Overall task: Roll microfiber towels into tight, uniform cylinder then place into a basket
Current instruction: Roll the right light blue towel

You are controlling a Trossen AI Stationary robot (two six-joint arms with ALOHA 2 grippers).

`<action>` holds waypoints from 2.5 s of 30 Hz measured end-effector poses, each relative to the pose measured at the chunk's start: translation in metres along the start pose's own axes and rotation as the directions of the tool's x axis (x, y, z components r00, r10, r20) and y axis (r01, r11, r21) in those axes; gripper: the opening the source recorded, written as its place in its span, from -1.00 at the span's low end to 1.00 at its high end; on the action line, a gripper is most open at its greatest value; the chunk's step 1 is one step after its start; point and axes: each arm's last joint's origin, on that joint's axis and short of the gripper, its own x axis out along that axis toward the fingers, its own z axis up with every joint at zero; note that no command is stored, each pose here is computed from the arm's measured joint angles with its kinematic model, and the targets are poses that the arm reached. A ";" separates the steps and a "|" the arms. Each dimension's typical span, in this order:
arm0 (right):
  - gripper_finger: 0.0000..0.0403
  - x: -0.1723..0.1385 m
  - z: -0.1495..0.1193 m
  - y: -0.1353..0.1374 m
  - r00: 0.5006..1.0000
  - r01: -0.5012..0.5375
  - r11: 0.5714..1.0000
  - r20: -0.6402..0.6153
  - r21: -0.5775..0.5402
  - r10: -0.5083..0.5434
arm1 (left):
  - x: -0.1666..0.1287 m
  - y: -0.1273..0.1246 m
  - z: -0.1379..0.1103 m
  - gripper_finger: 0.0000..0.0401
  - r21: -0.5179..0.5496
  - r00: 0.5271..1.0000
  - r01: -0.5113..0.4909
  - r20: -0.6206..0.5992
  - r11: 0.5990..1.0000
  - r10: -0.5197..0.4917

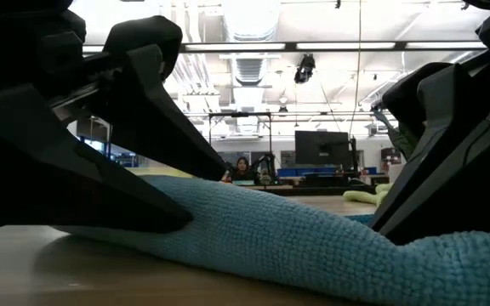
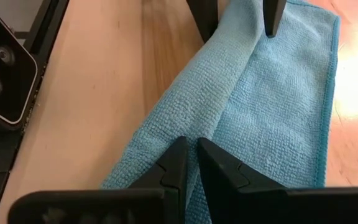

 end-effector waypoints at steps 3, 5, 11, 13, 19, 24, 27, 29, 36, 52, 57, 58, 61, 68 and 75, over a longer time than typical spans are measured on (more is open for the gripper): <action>-0.82 0.000 0.000 0.000 1.000 -0.001 1.000 0.000 0.000 0.001 | 0.000 0.000 0.000 -0.19 0.000 1.000 0.000 0.001 1.000 0.000; -0.82 0.000 0.000 0.000 1.000 -0.001 1.000 0.001 0.000 0.001 | 0.000 0.000 0.000 -0.19 -0.002 1.000 0.000 0.004 1.000 0.001; -0.82 0.000 0.000 0.000 1.000 -0.001 1.000 0.001 0.001 0.001 | -0.002 -0.003 0.006 -0.19 -0.026 0.994 0.082 0.077 0.996 -0.080; -0.82 0.000 0.000 0.000 1.000 -0.002 1.000 0.001 0.001 0.002 | -0.004 -0.006 0.010 -0.19 -0.029 0.988 0.110 0.109 0.993 -0.107; -0.82 0.000 0.000 0.000 1.000 -0.002 1.000 0.002 0.002 0.002 | -0.004 -0.003 0.011 -0.19 -0.023 0.991 0.080 0.108 0.997 -0.077; -0.82 0.000 0.000 0.000 1.000 -0.004 1.000 0.003 0.004 0.004 | -0.003 -0.001 0.011 -0.19 -0.029 0.996 0.020 0.088 0.999 -0.017; -0.82 0.000 0.000 0.000 1.000 -0.004 1.000 0.002 0.004 0.004 | -0.004 -0.003 0.010 -0.22 -0.009 0.996 0.022 0.081 1.000 -0.021; -0.82 0.000 0.000 0.000 1.000 -0.004 1.000 0.003 0.004 0.004 | -0.006 -0.005 0.010 -0.32 0.014 0.996 0.025 0.081 1.000 -0.026; -0.82 0.000 0.000 0.000 1.000 -0.004 1.000 0.003 0.004 0.004 | -0.009 -0.011 0.012 -0.91 0.072 0.994 0.054 0.096 0.996 -0.060; -0.82 0.000 0.000 0.000 1.000 -0.004 1.000 0.004 0.005 0.004 | 0.004 0.004 0.003 -1.00 0.024 0.994 0.103 0.044 0.994 -0.104; -0.82 0.000 0.001 0.000 1.000 -0.005 1.000 0.004 0.005 0.005 | 0.007 0.008 0.002 -1.00 -0.001 0.995 0.091 0.039 0.996 -0.091; -0.82 0.000 0.001 0.001 1.000 -0.005 1.000 0.005 0.002 0.005 | 0.007 0.009 0.002 -1.00 -0.003 0.996 0.083 0.036 0.997 -0.083; -0.82 0.000 0.002 0.001 1.000 -0.007 1.000 0.008 -0.005 0.007 | 0.011 0.014 0.004 -1.00 -0.009 0.998 0.064 0.023 0.998 -0.063; -0.82 -0.002 0.012 0.006 0.999 -0.023 0.999 0.027 -0.035 0.024 | 0.019 0.026 -0.002 -1.00 -0.043 0.996 0.069 -0.059 0.997 -0.071; -0.82 -0.005 0.021 0.010 0.998 -0.026 0.997 0.048 -0.070 0.030 | 0.020 0.025 -0.003 -1.00 -0.060 0.995 0.081 -0.060 0.995 -0.085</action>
